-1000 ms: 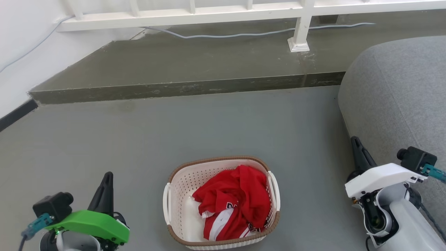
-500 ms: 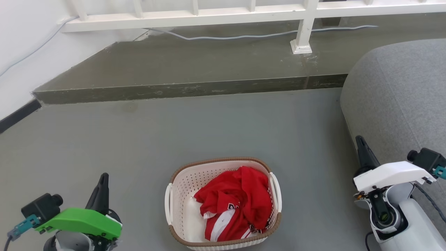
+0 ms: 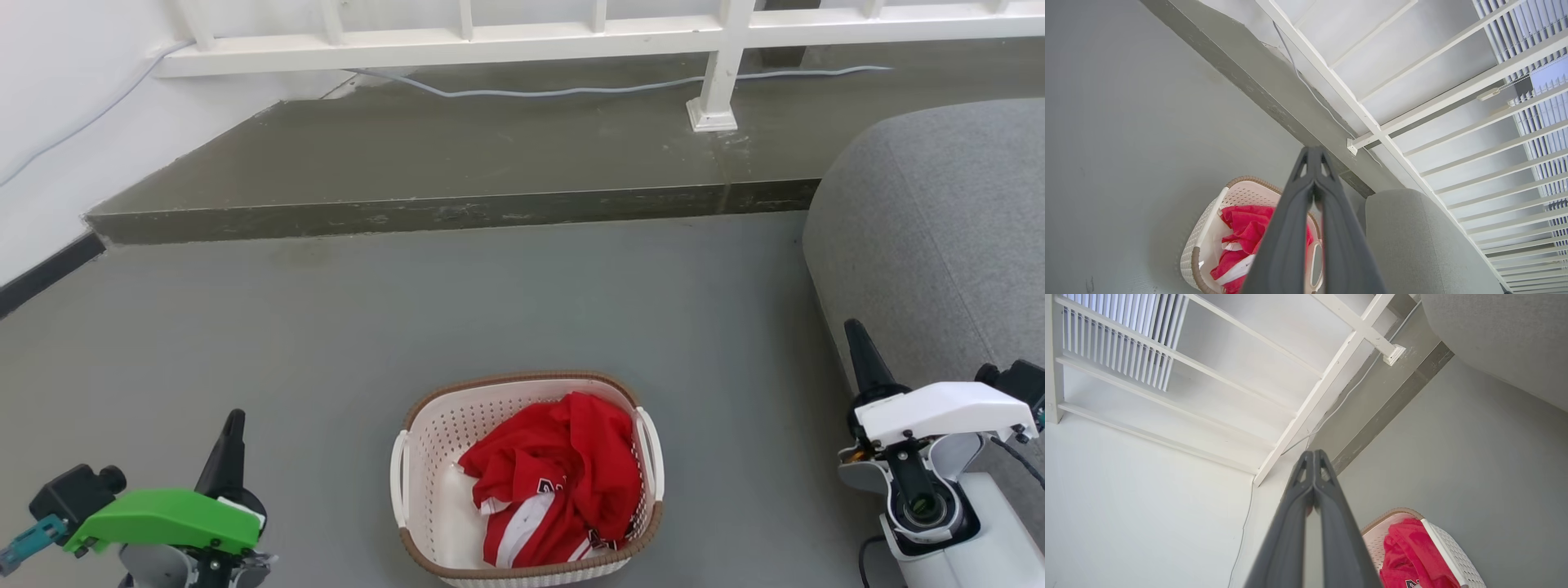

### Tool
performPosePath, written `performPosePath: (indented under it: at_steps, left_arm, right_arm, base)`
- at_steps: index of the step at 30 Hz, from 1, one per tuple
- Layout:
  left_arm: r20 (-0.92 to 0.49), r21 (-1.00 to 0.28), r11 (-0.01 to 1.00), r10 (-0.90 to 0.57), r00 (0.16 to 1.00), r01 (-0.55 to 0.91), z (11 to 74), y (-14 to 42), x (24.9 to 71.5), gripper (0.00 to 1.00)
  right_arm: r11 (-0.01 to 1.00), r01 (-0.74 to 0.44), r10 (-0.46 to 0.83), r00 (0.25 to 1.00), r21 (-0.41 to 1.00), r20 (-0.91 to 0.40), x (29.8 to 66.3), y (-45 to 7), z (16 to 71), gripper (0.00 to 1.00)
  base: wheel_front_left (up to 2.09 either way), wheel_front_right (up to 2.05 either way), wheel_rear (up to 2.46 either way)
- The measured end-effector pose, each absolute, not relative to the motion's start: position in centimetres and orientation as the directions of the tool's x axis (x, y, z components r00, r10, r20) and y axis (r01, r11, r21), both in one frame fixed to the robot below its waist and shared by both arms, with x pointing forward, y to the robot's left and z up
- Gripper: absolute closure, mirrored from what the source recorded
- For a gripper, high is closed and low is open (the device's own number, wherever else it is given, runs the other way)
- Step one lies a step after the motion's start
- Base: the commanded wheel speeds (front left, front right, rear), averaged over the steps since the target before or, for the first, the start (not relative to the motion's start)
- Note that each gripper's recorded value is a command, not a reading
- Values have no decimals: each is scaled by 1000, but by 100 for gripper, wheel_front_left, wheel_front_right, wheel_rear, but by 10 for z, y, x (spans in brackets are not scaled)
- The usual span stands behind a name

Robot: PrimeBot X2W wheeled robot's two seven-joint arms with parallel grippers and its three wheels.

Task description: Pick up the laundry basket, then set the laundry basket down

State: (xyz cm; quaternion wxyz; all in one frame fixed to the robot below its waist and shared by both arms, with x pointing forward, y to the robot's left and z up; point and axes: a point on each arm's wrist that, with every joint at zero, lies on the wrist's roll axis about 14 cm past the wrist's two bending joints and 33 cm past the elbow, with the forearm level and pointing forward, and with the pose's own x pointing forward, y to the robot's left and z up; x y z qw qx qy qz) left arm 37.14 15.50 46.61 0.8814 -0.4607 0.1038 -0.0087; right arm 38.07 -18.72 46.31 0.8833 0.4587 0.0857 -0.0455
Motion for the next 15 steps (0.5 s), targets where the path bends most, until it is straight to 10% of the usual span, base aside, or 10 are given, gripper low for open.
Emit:
performPosePath:
  at_steps: [15]
  left_arm:
    - [-177,-906,404,-89,980,-127,465,165,370,100]
  right_arm:
    - [391,156,2,985,907,-170,383,-190,470,100]
  base:
    - [0,0,0]
